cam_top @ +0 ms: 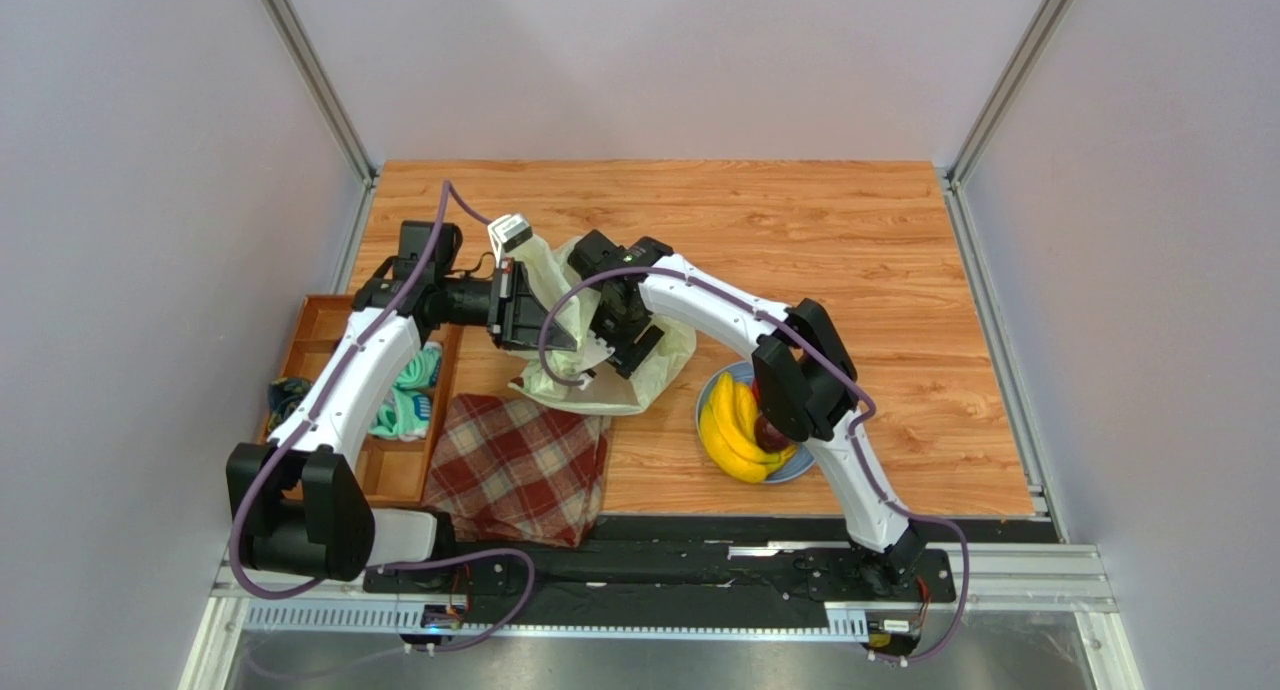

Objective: Take the fake fruits out of the plastic bag
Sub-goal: Adjust the plastic bag at the center of the board.

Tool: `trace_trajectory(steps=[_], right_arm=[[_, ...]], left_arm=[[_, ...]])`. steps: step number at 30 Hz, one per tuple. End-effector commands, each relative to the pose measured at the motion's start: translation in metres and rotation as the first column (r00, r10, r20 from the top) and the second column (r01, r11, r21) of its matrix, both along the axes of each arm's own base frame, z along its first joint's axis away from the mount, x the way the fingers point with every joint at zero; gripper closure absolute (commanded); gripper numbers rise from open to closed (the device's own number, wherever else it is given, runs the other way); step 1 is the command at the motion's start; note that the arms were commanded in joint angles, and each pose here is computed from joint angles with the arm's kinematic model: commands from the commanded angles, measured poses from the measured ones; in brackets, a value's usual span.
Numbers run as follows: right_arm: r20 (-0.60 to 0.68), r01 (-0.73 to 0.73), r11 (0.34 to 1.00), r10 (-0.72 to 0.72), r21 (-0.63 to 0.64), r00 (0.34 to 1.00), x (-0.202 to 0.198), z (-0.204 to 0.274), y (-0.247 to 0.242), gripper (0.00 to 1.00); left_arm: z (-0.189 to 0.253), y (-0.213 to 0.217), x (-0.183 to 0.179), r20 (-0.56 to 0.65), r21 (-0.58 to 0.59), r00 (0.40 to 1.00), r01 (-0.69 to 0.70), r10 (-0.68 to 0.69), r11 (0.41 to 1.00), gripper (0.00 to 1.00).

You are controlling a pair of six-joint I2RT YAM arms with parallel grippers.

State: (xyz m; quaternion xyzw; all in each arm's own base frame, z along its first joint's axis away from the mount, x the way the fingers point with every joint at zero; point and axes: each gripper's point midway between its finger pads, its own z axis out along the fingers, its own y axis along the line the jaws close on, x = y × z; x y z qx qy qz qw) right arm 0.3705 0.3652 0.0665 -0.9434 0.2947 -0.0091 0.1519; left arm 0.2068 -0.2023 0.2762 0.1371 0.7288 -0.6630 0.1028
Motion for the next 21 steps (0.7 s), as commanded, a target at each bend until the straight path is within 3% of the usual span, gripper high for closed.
trace_trajectory(steps=[1, 11, 18, 21], right_arm=[[-0.040, -0.010, 0.999, 0.008, -0.044, 0.999, 0.004, -0.005, -0.015, 0.21], [-0.060, 0.031, 0.999, -0.028, 0.044, 0.998, -0.025, 0.022, -0.018, 0.17], [-0.095, 0.209, 0.970, -0.198, 0.127, 0.976, -0.029, 0.052, -0.013, 0.16], [-0.136, 0.338, 0.926, -0.318, 0.169, 0.938, -0.029, 0.066, -0.011, 0.16]], left_arm=[[0.054, 0.010, -0.052, 0.022, -0.234, 0.971, 0.237, -0.238, 0.943, 1.00], [0.063, 0.010, -0.050, 0.046, -0.229, 0.970, 0.243, -0.238, 0.943, 1.00], [0.078, 0.011, -0.053, 0.077, -0.222, 0.967, 0.253, -0.242, 0.942, 1.00], [0.093, 0.011, -0.060, 0.121, -0.214, 0.961, 0.270, -0.249, 0.939, 1.00]])
